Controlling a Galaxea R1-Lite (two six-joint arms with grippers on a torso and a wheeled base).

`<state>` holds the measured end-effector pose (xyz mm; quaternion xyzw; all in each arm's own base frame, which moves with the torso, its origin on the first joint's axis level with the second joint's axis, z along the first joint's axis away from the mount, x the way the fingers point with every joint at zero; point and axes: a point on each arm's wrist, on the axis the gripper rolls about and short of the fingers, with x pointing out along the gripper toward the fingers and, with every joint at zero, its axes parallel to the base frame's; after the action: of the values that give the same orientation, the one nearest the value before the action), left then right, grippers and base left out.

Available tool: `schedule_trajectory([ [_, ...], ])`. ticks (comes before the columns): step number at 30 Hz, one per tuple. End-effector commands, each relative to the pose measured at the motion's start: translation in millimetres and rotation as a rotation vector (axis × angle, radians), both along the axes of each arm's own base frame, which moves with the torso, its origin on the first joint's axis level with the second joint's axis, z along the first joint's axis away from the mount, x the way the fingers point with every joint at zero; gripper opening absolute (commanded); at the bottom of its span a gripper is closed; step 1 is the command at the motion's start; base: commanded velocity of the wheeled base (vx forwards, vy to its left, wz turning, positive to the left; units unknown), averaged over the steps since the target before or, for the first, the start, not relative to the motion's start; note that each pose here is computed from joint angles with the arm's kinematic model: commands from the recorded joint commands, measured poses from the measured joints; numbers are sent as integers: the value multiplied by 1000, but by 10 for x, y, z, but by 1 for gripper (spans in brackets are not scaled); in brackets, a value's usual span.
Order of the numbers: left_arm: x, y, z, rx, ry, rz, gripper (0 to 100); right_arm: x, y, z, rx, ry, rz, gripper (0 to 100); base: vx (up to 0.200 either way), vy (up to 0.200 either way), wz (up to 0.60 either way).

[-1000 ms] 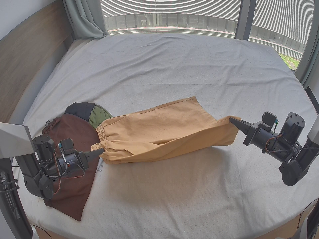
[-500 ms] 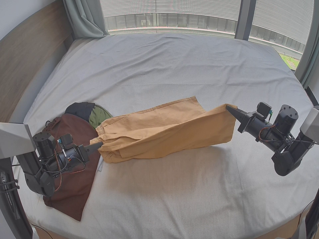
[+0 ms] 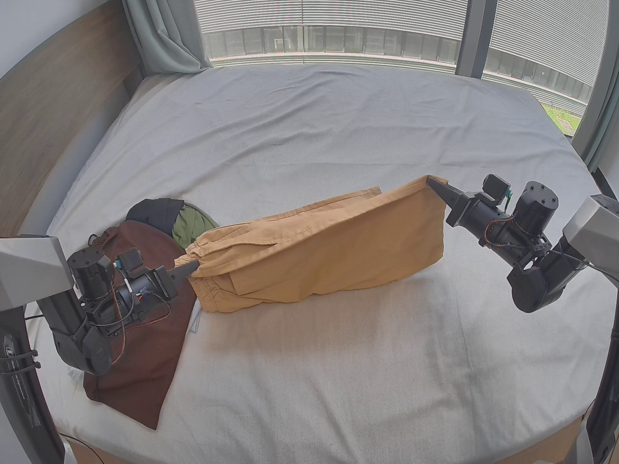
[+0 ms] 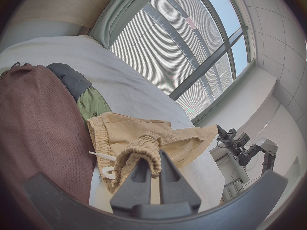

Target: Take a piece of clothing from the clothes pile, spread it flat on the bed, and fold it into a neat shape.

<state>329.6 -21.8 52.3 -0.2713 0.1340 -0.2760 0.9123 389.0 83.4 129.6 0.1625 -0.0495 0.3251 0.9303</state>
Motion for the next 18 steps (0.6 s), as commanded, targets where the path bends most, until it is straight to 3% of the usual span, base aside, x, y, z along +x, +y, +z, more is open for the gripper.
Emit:
schedule_trajectory([
  [1,45,-33,11,-5,-12,1,0,144,30,-18,6,-7,3,0,0,0,0],
  [18,200,-35,-56,-34,-5,54,0,593,144,-20,24,-2,15,0,0,0,0],
])
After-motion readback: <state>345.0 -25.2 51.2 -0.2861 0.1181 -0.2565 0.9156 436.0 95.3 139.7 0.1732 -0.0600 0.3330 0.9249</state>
